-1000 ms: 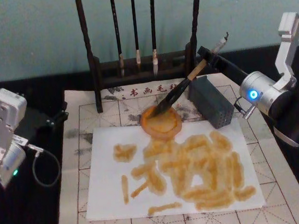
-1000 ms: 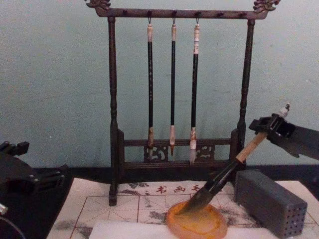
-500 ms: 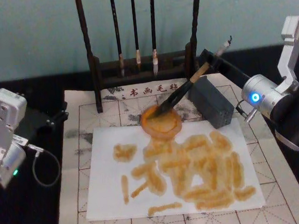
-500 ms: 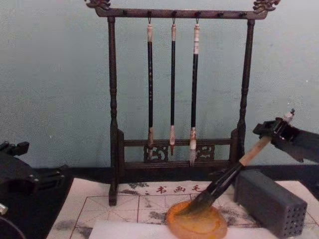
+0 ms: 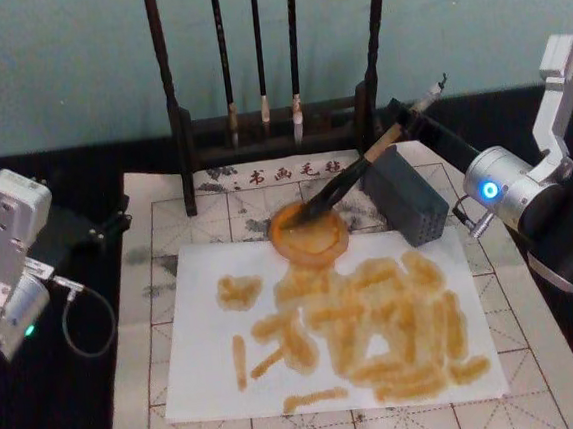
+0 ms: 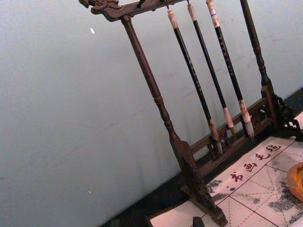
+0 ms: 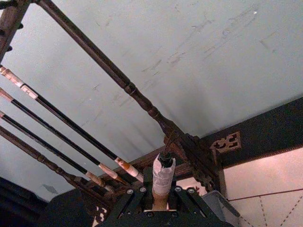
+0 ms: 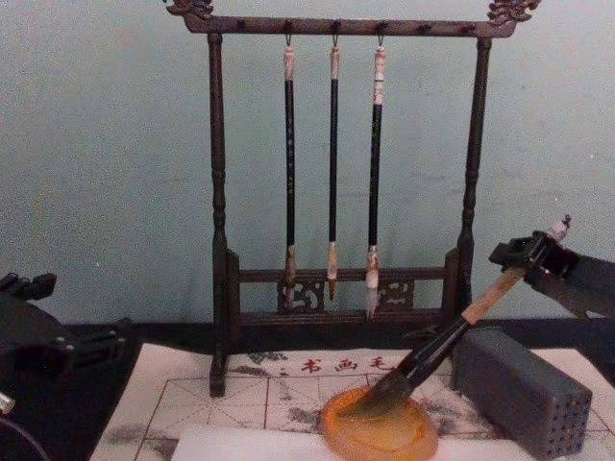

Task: Pick up the brush from the inkstone, write on the paper, then place the brush back to its original position.

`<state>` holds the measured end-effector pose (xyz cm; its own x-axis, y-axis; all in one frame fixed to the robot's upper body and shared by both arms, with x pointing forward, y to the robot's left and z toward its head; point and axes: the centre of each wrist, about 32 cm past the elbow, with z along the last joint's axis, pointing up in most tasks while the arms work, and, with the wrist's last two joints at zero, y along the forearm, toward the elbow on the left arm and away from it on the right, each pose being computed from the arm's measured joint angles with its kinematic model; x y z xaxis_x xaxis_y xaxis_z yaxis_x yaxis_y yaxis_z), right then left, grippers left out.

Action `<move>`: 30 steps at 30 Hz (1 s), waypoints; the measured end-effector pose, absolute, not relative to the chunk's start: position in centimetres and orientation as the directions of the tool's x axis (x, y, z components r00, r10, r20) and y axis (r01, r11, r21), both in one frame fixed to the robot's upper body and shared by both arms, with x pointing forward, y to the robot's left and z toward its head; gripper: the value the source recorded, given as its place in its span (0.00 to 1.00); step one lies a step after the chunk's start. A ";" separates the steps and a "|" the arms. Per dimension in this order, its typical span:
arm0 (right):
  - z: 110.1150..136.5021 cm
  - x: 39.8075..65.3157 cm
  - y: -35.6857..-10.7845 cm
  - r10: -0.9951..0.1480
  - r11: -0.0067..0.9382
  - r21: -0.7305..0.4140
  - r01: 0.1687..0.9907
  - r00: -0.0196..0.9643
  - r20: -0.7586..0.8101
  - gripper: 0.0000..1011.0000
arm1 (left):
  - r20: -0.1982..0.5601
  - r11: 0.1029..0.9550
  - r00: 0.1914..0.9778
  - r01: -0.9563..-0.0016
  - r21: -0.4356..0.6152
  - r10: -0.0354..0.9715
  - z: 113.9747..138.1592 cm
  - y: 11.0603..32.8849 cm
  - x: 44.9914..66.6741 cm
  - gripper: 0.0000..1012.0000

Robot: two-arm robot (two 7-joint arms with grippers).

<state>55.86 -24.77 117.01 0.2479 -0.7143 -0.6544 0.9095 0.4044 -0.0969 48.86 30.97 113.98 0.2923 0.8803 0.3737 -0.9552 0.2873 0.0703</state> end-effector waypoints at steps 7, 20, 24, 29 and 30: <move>117.0 55.9 -24.8 -0.714 0.405 -0.097 0.909 0.249 -0.655 0.18 | 0.374 0.287 0.292 -0.955 0.070 0.880 114.0 31.0 48.9 0.99; 117.0 55.9 -24.8 -0.713 0.407 -0.097 0.908 0.250 -0.655 0.45 | 0.374 0.287 0.292 -0.955 0.070 0.880 114.0 31.0 48.9 0.99; 117.0 55.9 -24.8 -0.713 0.407 -0.097 0.908 0.250 -0.655 0.59 | 0.374 0.287 0.292 -0.955 0.070 0.880 114.0 31.0 48.9 0.99; 117.0 55.9 -24.8 -0.713 0.408 -0.096 0.908 0.251 -0.655 0.72 | 0.374 0.287 0.292 -0.955 0.070 0.880 114.0 31.0 48.9 0.99; 117.0 55.9 -24.8 -0.713 0.408 -0.096 0.908 0.251 -0.655 0.78 | 0.374 0.287 0.292 -0.955 0.070 0.880 114.0 31.0 48.9 0.99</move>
